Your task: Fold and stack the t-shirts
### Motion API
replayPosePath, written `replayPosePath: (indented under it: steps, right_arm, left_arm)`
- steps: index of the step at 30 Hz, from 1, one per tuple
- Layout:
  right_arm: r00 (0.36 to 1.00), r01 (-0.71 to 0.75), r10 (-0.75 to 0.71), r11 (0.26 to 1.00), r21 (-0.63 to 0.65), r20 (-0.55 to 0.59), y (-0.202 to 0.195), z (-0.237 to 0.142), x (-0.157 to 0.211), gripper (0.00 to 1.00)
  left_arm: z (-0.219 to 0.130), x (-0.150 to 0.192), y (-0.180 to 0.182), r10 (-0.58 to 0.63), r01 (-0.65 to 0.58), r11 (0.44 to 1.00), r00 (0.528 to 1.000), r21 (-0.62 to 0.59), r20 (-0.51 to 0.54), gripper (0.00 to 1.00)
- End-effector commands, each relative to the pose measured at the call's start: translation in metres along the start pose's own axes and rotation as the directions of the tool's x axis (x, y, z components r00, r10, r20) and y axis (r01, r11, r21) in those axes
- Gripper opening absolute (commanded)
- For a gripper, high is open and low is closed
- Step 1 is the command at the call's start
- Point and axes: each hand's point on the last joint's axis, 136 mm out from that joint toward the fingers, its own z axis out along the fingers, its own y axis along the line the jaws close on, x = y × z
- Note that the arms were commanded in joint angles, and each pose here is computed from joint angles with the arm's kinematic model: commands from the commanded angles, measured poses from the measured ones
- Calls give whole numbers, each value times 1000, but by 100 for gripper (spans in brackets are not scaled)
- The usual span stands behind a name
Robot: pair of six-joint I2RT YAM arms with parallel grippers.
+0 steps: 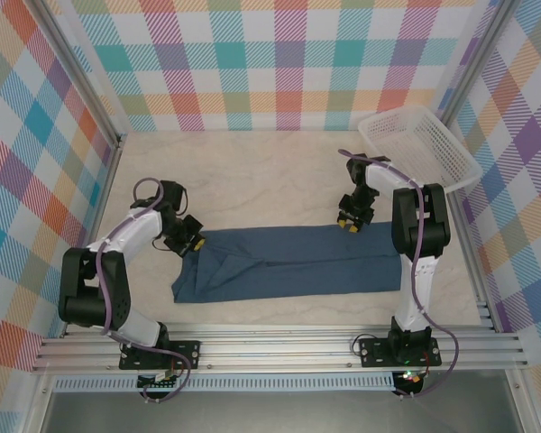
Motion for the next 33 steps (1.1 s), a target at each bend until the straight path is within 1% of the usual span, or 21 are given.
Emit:
replayPosePath:
  steps: [1,6,20,21,22,24,25,29,31,33]
  right_arm:
    - [999,4,-3,999,47,-32,-6,23,0,27]
    - [999,7,-5,999,51,-34,-7,24,0,27]
    - [999,11,-9,999,45,-33,-4,22,-2,27]
    - [999,12,-10,999,43,-33,-4,21,-2,29]
    - [999,13,-11,999,43,-31,-4,21,-2,30]
    - [1000,20,-19,999,38,-22,-2,18,-3,32]
    - [1000,24,-24,999,32,-18,-1,16,-3,34]
    - [997,62,-61,998,-12,40,11,-7,-6,40]
    - [994,79,-76,996,-39,77,16,-23,-5,43]
    - [989,97,-88,993,-65,120,20,-41,-3,46]
  left_arm:
    - [-1,-3,4,-9,8,1000,1000,-25,-19,0]
    - [0,-10,4,3,-4,999,1000,-48,-13,0]
    - [12,-21,22,53,-52,989,999,-140,8,0]
    - [13,-21,23,57,-55,988,998,-144,5,0]
    - [13,-20,25,56,-55,987,998,-152,3,2]
    - [10,-18,31,60,-58,983,998,-175,6,14]
    - [6,-17,34,60,-56,981,998,-188,13,18]
    - [-25,-15,44,90,-65,972,991,-224,102,35]
    - [-37,-7,34,130,-103,976,983,-193,130,37]
    - [-43,8,19,168,-150,979,977,-140,134,38]
